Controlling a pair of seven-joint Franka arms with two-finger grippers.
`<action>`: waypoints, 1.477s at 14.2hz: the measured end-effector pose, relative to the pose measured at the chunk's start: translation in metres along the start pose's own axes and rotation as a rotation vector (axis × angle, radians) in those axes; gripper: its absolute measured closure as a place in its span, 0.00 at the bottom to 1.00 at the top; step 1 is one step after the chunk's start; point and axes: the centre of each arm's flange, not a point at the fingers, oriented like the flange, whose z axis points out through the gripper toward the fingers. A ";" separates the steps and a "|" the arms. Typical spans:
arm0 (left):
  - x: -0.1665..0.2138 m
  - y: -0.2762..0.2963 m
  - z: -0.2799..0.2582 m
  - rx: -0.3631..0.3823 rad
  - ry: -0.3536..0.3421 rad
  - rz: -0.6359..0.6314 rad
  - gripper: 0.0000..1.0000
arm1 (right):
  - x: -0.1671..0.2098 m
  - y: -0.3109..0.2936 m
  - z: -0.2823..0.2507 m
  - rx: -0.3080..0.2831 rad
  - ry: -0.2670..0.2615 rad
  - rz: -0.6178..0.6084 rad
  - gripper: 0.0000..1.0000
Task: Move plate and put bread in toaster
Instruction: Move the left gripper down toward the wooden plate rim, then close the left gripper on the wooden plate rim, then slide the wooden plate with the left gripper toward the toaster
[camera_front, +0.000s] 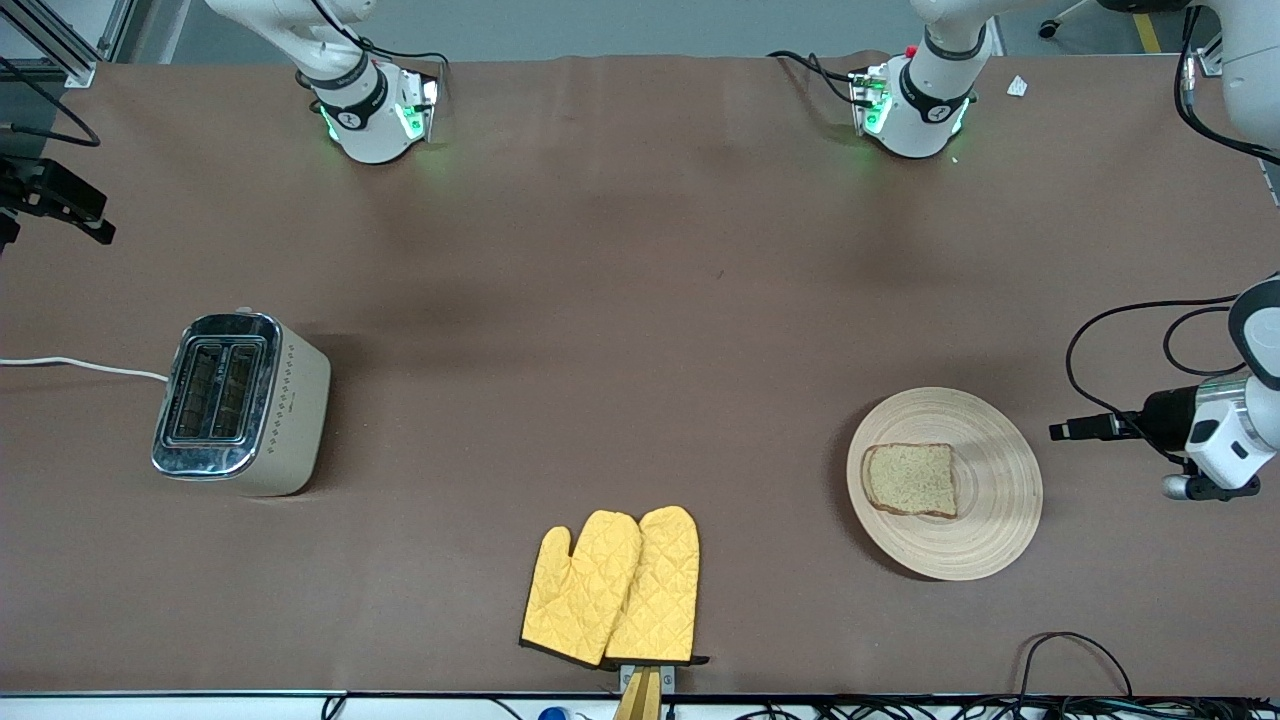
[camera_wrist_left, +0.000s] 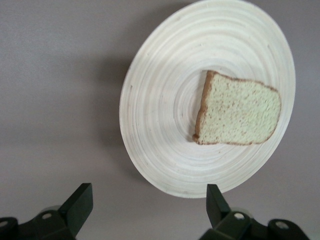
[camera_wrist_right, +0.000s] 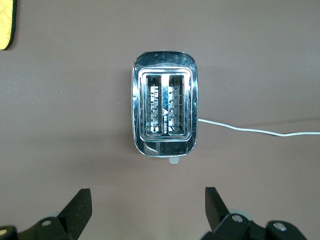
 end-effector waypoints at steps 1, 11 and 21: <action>0.001 -0.016 -0.002 -0.047 0.026 -0.020 0.00 | 0.000 0.000 0.000 0.000 0.000 0.000 0.00; 0.018 -0.083 0.087 -0.268 0.107 -0.055 0.26 | 0.000 0.000 0.000 0.000 0.000 0.000 0.00; 0.022 -0.097 0.129 -0.372 0.125 -0.074 0.62 | 0.000 0.000 0.000 0.000 0.000 0.000 0.00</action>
